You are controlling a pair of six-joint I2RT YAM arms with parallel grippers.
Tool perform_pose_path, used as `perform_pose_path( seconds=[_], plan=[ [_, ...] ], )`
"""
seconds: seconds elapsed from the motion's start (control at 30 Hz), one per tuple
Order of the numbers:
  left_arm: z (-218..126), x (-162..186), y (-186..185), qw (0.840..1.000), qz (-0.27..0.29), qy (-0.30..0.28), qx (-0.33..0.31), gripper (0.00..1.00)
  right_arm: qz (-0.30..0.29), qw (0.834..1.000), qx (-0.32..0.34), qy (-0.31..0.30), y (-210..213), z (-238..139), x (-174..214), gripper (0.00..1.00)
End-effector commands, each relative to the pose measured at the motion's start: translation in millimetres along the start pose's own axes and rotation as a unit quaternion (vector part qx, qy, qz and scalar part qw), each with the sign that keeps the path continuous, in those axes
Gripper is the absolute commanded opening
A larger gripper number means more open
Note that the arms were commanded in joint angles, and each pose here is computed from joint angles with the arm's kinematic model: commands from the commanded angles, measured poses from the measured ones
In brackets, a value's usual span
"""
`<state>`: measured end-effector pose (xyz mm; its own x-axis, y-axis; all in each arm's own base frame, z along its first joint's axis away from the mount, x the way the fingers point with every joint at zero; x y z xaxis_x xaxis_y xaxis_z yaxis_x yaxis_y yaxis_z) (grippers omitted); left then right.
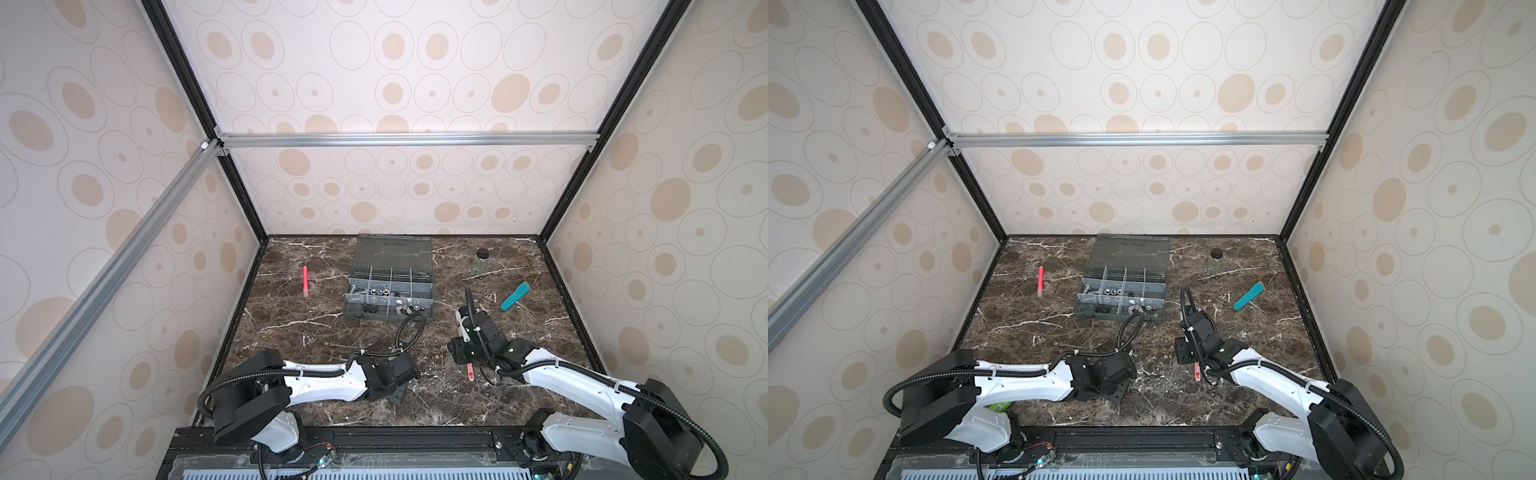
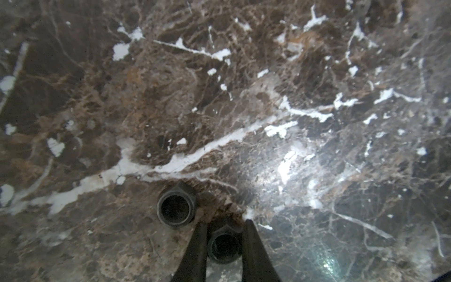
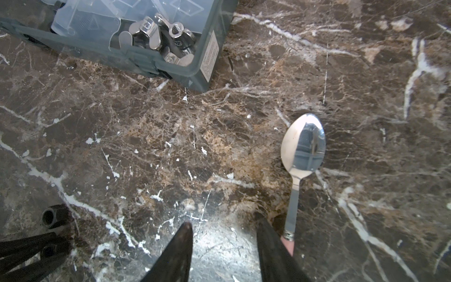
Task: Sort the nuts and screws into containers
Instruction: 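Move the left gripper to the black nuts and close on one, then carry the black nut with the left gripper into the nut compartment, release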
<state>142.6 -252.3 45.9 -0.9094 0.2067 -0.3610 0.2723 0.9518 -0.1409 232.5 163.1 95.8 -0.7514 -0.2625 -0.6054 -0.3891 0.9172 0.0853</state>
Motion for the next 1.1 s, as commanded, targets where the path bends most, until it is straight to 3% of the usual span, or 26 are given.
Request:
perform_pose_path(
  seconds=[0.0, 0.1, 0.27, 0.43, 0.63, 0.77, 1.07],
  plan=[
    [-6.9, -1.5, -0.9, 0.999, 0.031, 0.005, -0.016, 0.16, 0.005, 1.000, 0.009, -0.006, -3.0, -4.4, -3.0, 0.47],
    [-22.0, -30.7, -15.5, 0.999, 0.034, -0.031, 0.011, 0.16, 0.004, 1.000, 0.018, -0.013, -6.0, -8.3, -4.0, 0.47],
    [-46.5, -109.6, -23.0, 0.993, 0.018, -0.109, 0.037, 0.15, 0.001, 0.999, 0.031, -0.029, -10.9, -17.2, -7.7, 0.47],
    [-55.4, -190.8, -4.0, 0.984, -0.003, -0.176, 0.036, 0.15, 0.000, 0.999, 0.037, -0.037, -12.9, -24.4, -10.6, 0.47],
    [-40.1, -265.2, 24.2, 0.979, -0.020, -0.203, 0.013, 0.15, -0.002, 0.998, 0.040, -0.040, -14.6, -31.9, -10.9, 0.47],
    [-21.8, -288.8, 33.2, 0.980, -0.032, -0.198, 0.016, 0.15, 0.002, 0.998, 0.040, -0.041, -15.5, -36.4, -8.8, 0.47],
    [9.0, -298.9, 40.7, 0.981, -0.052, -0.186, 0.027, 0.17, 0.001, 0.998, 0.047, -0.045, -18.9, -41.5, -7.0, 0.47]
  ],
)
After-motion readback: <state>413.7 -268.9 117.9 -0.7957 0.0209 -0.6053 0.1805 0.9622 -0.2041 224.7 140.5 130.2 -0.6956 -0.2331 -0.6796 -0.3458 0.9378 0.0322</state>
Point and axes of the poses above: each gripper's point midway between its finger pads, its own z axis out along the fingers, its own y axis along the line the jaws close on, x = y × z, the point moved 3 cm from there along -z, back along the fingers, and after that the axes turned 11 degrees about -z, right-handed, at the moved point
